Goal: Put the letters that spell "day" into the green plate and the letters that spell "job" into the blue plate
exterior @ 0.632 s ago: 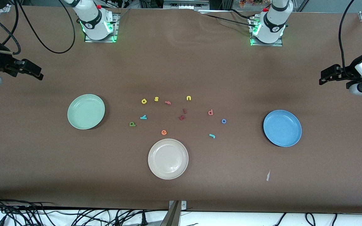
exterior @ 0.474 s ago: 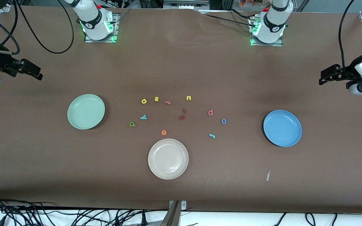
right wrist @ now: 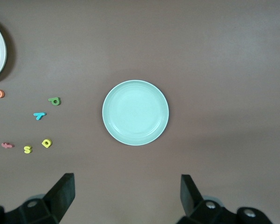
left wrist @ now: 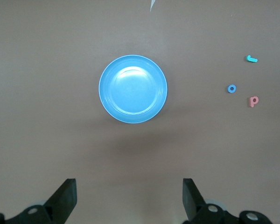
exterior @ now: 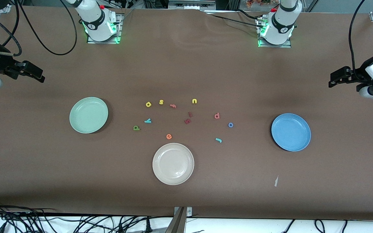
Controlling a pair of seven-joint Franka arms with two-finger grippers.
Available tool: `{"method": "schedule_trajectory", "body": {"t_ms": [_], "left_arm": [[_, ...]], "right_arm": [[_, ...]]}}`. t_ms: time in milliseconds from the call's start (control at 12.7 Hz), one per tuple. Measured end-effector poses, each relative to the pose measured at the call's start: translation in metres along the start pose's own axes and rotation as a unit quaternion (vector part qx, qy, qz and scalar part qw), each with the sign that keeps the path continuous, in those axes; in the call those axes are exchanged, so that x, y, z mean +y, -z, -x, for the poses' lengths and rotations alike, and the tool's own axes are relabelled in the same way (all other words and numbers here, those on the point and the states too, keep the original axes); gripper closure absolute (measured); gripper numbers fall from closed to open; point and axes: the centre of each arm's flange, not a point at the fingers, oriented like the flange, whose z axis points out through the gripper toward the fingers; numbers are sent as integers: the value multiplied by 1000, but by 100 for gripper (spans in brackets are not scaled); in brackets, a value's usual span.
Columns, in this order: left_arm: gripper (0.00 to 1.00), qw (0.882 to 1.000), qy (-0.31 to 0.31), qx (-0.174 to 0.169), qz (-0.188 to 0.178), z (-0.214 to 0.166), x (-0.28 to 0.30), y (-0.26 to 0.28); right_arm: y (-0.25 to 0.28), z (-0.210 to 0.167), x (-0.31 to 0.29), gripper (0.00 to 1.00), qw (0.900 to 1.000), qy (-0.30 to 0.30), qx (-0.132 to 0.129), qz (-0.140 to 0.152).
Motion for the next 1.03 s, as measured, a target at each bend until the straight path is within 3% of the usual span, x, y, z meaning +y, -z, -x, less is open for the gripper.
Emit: {"method": "schedule_trajectory", "body": {"t_ms": [1026], "left_arm": [[0,1000,-2,5,0,-7,1,-6]], "right_arm": [[0,0,0,0,1000,0,0,0]]}}
